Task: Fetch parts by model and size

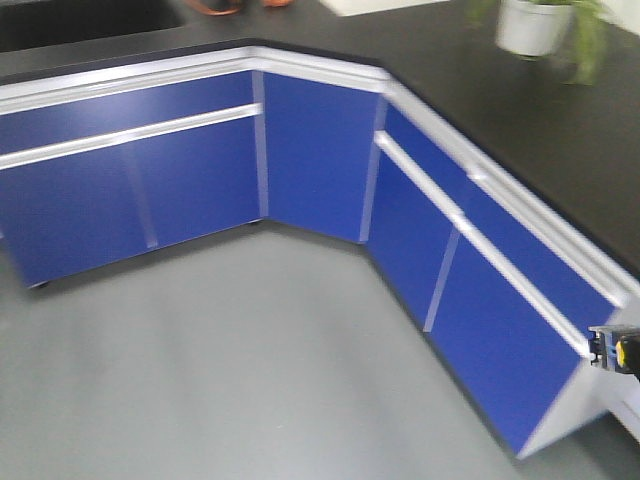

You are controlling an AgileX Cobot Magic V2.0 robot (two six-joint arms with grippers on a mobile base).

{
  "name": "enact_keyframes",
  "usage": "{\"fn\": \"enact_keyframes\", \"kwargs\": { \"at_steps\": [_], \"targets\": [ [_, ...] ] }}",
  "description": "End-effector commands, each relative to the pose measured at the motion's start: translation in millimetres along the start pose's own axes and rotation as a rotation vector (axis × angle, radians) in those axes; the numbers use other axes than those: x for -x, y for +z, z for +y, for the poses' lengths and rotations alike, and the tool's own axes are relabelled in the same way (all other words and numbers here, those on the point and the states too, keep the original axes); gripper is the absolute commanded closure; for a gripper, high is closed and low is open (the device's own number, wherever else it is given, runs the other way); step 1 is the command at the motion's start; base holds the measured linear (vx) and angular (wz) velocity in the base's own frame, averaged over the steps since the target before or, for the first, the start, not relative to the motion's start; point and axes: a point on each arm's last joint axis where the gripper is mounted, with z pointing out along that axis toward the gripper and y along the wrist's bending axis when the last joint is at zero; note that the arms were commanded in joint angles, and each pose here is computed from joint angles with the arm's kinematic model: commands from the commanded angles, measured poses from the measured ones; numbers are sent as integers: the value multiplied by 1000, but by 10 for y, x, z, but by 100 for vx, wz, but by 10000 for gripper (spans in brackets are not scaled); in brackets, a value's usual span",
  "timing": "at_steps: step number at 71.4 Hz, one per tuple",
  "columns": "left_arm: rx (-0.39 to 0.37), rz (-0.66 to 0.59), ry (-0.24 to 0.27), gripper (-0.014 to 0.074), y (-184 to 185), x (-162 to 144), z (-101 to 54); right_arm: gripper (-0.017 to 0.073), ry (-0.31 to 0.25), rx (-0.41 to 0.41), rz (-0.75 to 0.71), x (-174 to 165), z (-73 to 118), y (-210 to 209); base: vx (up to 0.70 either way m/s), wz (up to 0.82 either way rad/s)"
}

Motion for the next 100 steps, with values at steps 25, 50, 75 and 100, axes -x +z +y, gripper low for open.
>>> {"fn": "enact_keyframes", "kwargs": {
  "at_steps": [25, 50, 75, 100],
  "targets": [
    [-19, -90, -2, 600, -46, 131, -20, 569, -14, 8, -99, 162, 9, -27, 23, -91],
    [-19, -90, -2, 600, -46, 131, -20, 569, -14, 8, -99, 162, 9, -27, 19, -74],
    [-19, -90, -2, 600, -46, 131, -20, 569, -14, 8, -99, 162, 9, -27, 18, -71],
    [-19, -90, -2, 600, -46, 131, -20, 569, -14, 8, -99, 162, 9, -27, 15, -52]
  ]
}}
